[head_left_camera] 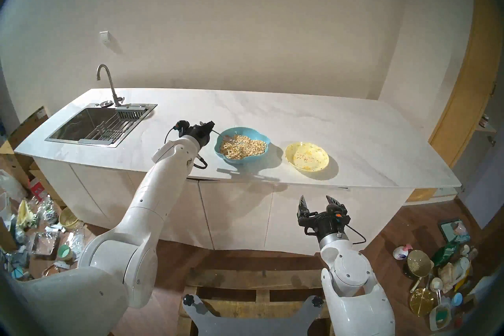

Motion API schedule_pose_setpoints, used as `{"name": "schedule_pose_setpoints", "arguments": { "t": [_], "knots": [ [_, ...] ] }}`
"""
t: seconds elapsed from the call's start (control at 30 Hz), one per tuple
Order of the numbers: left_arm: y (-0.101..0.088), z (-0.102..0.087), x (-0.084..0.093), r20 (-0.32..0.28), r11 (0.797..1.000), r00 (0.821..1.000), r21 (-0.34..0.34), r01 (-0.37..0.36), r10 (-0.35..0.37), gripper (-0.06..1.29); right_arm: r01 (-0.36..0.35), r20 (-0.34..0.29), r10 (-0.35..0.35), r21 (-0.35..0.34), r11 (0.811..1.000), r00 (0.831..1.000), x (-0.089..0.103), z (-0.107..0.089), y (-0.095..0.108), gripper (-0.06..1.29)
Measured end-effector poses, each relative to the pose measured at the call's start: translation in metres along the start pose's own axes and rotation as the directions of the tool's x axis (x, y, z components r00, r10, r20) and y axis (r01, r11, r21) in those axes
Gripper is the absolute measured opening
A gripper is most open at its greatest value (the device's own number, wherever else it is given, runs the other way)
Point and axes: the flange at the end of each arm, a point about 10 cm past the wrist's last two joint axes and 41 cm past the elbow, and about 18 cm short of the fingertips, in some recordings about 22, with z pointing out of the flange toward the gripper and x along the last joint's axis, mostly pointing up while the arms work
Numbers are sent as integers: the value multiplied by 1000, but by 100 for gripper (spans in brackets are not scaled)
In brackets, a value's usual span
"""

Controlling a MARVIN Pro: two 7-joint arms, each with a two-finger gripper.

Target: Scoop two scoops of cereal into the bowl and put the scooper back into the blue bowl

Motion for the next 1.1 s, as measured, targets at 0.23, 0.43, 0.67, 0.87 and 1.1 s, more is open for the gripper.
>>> {"name": "schedule_pose_setpoints", "arguments": {
  "t": [0.23, 0.43, 0.67, 0.87, 1.1],
  "knots": [
    [3, 2, 0, 27, 999, 999, 36, -31, 31, -1, 0, 0, 0, 0, 1000, 1000, 0, 0, 0, 123],
    [3, 4, -6, 45, 997, 998, 60, -38, 35, -1, 0, 0, 0, 0, 1000, 1000, 0, 0, 0, 123],
    [-3, 7, -18, 64, 996, 998, 83, -21, 16, -1, 0, 0, 0, 0, 1000, 1000, 0, 0, 0, 123],
    [-7, 7, -33, 75, 995, 997, 99, 4, -11, -1, 0, 0, 0, 0, 1000, 1000, 0, 0, 0, 123],
    [-6, 6, -52, 93, 994, 995, 106, 22, -32, -1, 0, 0, 0, 0, 1000, 1000, 0, 0, 0, 123]
  ]
}}
